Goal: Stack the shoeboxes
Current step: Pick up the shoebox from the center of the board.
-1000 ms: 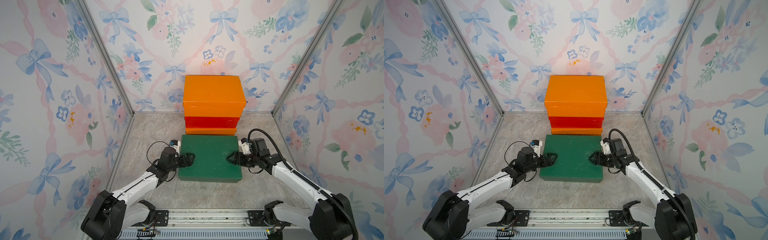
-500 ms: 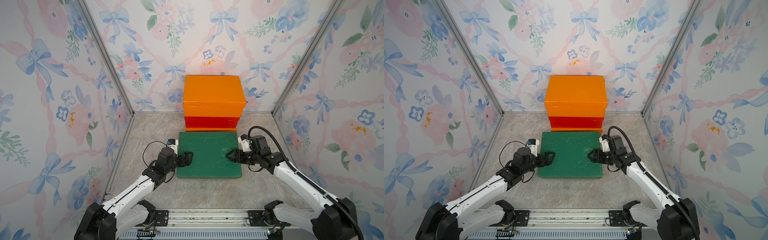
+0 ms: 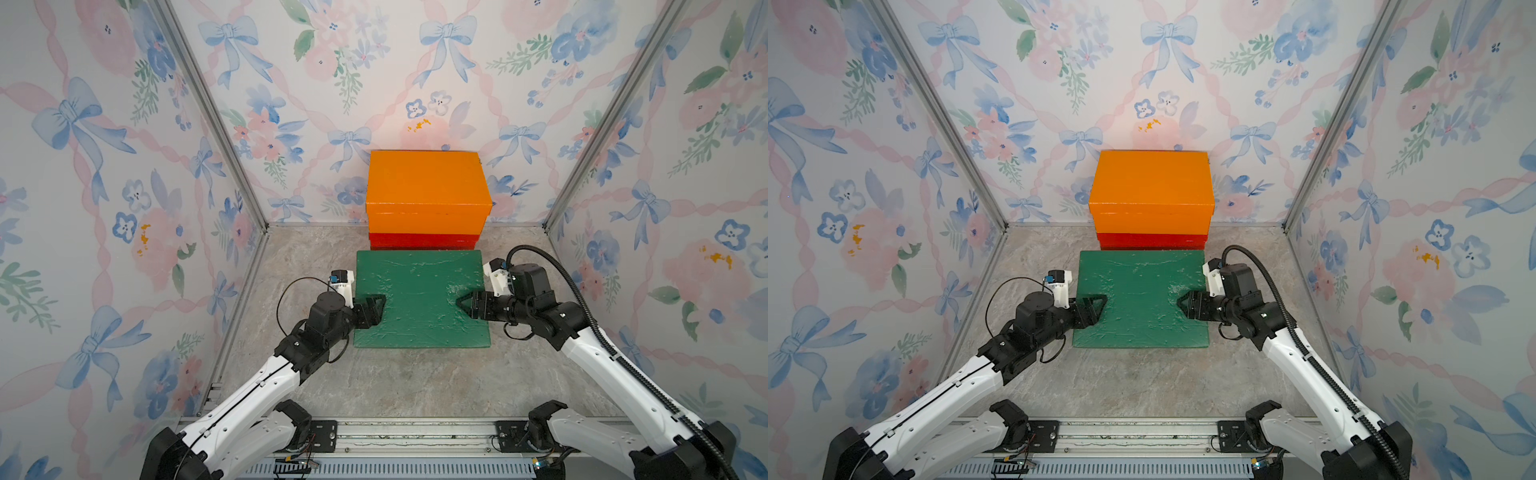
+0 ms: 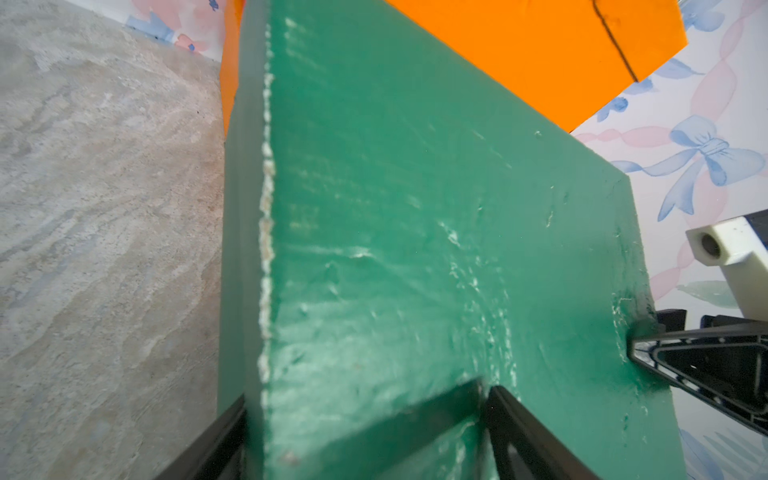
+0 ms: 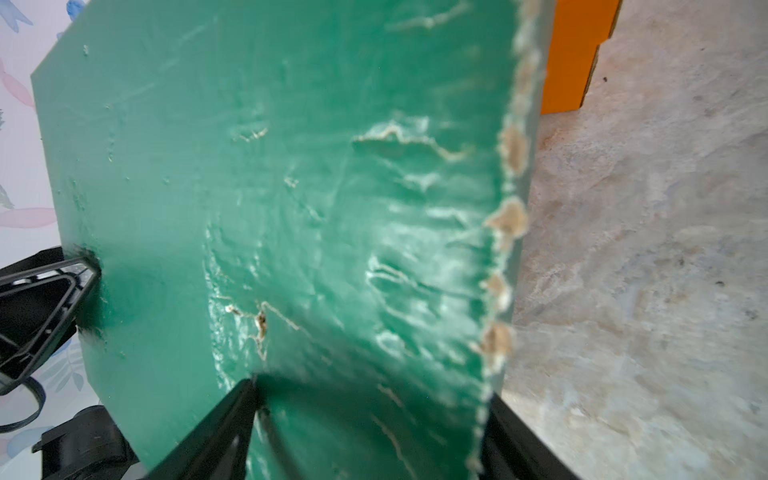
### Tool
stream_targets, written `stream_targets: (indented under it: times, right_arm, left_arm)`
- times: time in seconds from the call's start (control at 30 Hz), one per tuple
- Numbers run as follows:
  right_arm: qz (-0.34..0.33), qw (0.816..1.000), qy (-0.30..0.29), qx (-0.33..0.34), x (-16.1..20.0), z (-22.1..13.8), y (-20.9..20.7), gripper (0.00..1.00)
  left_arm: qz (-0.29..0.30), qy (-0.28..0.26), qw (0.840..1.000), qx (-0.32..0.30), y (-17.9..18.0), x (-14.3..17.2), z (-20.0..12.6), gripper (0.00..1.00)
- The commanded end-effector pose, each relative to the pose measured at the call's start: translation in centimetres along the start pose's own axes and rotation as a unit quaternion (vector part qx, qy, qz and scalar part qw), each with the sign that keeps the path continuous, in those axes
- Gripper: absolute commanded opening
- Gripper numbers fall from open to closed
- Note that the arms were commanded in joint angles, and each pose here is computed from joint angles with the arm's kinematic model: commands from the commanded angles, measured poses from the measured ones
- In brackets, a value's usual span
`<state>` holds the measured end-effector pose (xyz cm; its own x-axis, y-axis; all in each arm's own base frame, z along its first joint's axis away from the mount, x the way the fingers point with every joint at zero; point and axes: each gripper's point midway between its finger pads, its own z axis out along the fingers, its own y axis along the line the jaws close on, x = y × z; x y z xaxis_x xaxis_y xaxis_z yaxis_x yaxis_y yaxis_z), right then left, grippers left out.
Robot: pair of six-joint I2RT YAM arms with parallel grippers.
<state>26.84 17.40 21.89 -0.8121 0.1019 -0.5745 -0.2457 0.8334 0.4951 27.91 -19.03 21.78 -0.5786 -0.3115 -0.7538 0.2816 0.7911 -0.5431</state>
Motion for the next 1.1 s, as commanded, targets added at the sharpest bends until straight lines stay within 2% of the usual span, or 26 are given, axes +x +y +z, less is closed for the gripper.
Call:
stream_targets:
  times: [0.0, 0.7, 1.07]
  right_arm:
    - [-0.057, 0.991, 0.004, -0.124, -0.4, -1.6, 6.9, 0.78]
    - [-0.110, 0.983, -0.055, -0.137, -4.3, -7.1, 10.9, 0.78]
    - [-0.140, 0.976, -0.088, -0.140, -7.2, -9.7, 12.9, 0.79]
  left_arm:
    - [0.032, 0.002, 0.982, 0.185, -9.7, -1.8, -2.8, 0.83]
    - [0.072, -0.053, 0.970, 0.228, -15.9, -6.4, -6.7, 0.82]
    - [0.092, -0.065, 0.965, 0.237, -18.2, -8.0, -7.0, 0.82]
